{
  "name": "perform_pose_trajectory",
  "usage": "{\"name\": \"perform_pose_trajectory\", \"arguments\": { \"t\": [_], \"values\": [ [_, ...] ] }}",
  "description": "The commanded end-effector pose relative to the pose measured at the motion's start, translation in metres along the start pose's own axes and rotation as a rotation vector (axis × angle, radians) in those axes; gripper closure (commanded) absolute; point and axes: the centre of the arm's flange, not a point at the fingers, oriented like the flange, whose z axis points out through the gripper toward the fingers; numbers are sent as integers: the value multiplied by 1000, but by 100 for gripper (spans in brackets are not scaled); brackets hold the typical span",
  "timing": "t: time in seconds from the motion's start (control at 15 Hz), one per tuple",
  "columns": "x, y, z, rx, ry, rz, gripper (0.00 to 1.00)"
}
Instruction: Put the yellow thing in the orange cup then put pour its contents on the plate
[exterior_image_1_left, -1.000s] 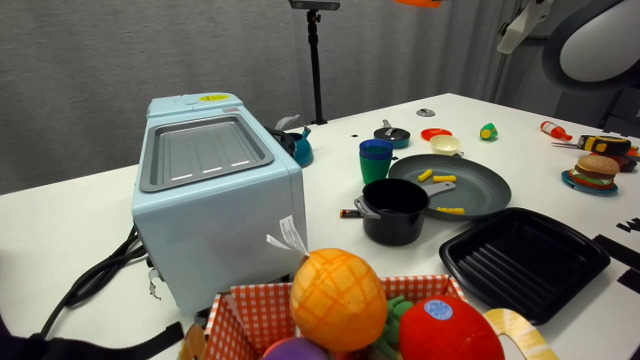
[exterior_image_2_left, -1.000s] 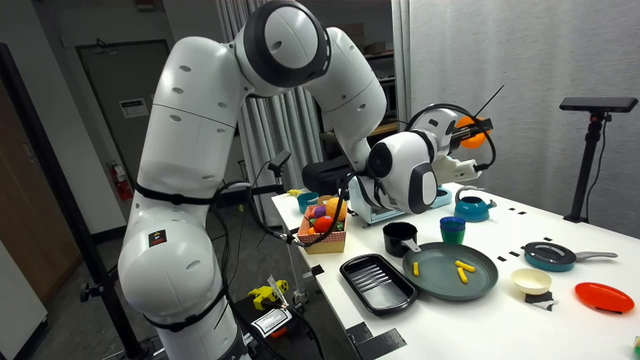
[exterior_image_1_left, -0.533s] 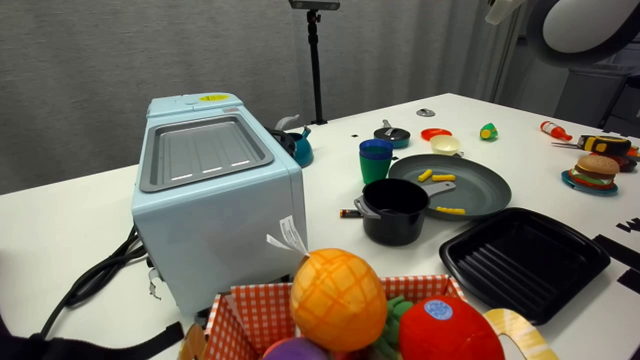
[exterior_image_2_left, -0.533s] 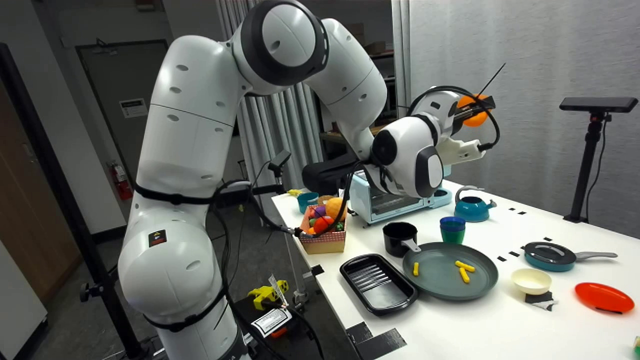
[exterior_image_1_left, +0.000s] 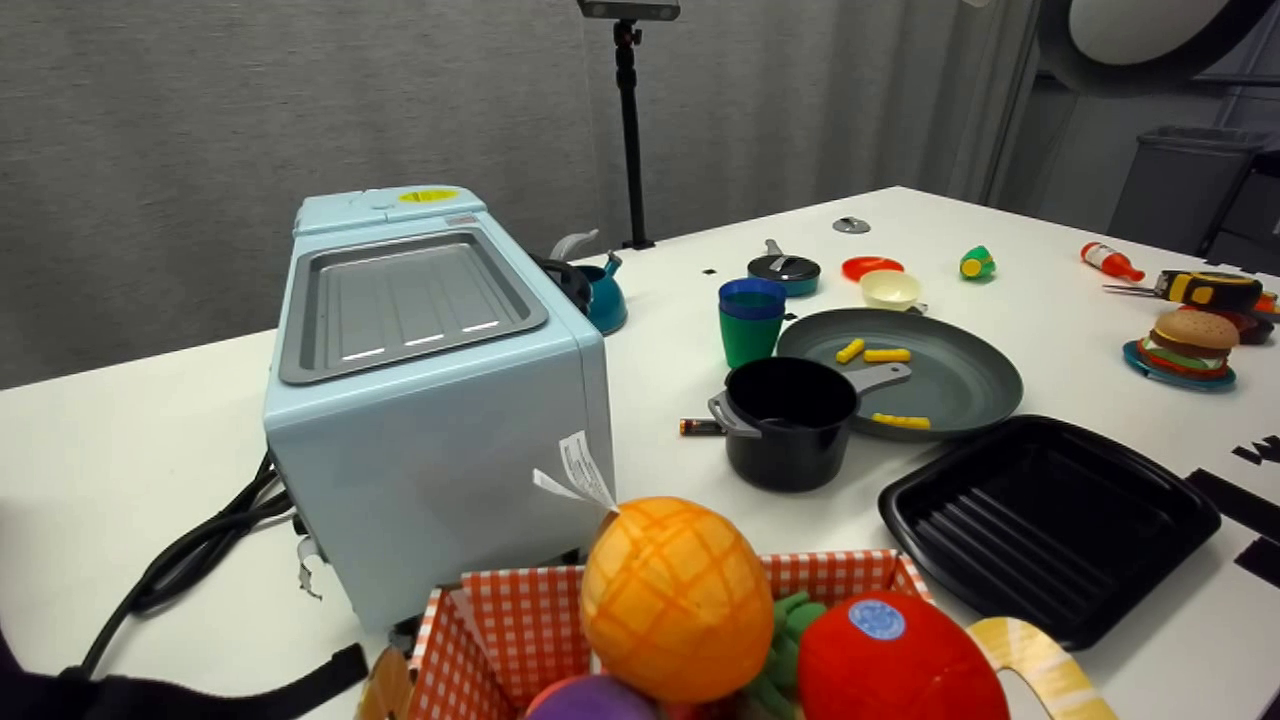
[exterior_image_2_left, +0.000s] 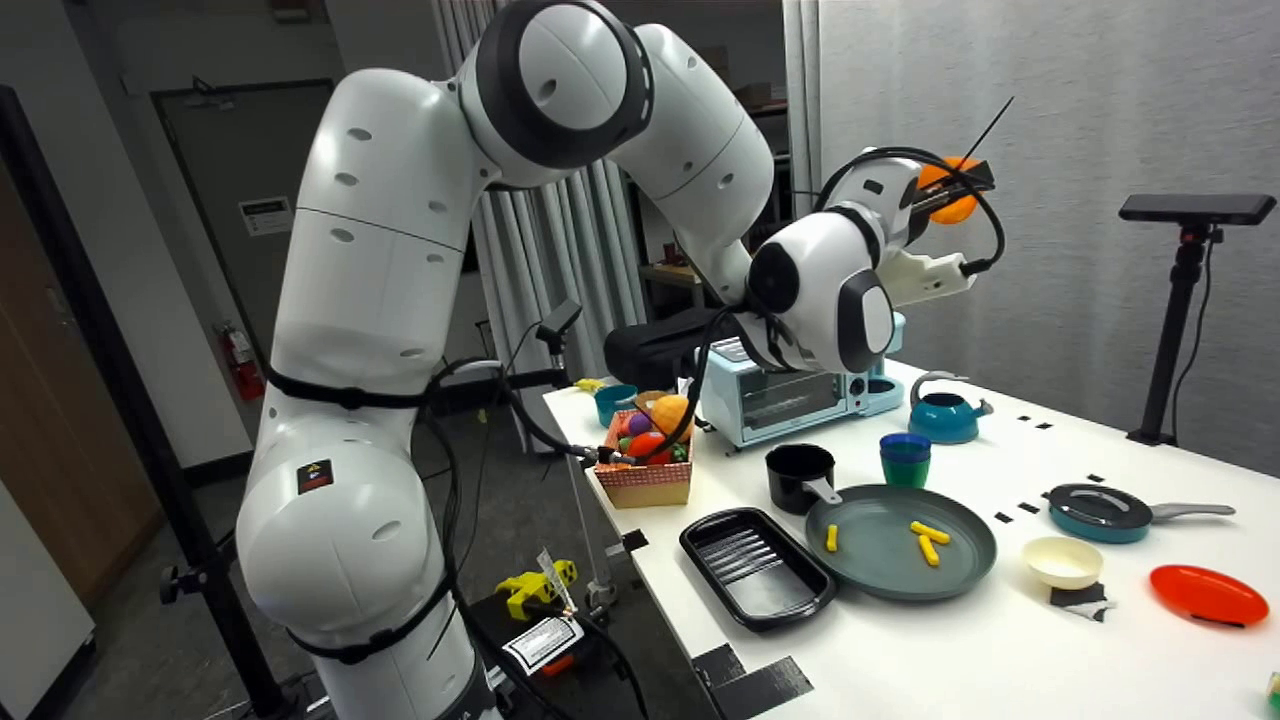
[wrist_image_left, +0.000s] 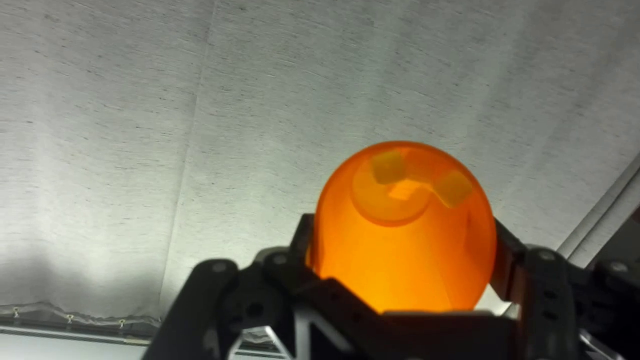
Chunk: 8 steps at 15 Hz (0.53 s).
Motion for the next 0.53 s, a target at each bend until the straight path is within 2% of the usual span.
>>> {"name": "perform_pose_trajectory", "arguments": {
  "t": [0.0,0.47],
  "values": [
    [-18,-3,-30,-13,56,22,48],
    [-17,-4,-26,-16,60,18,48]
  ]
}}
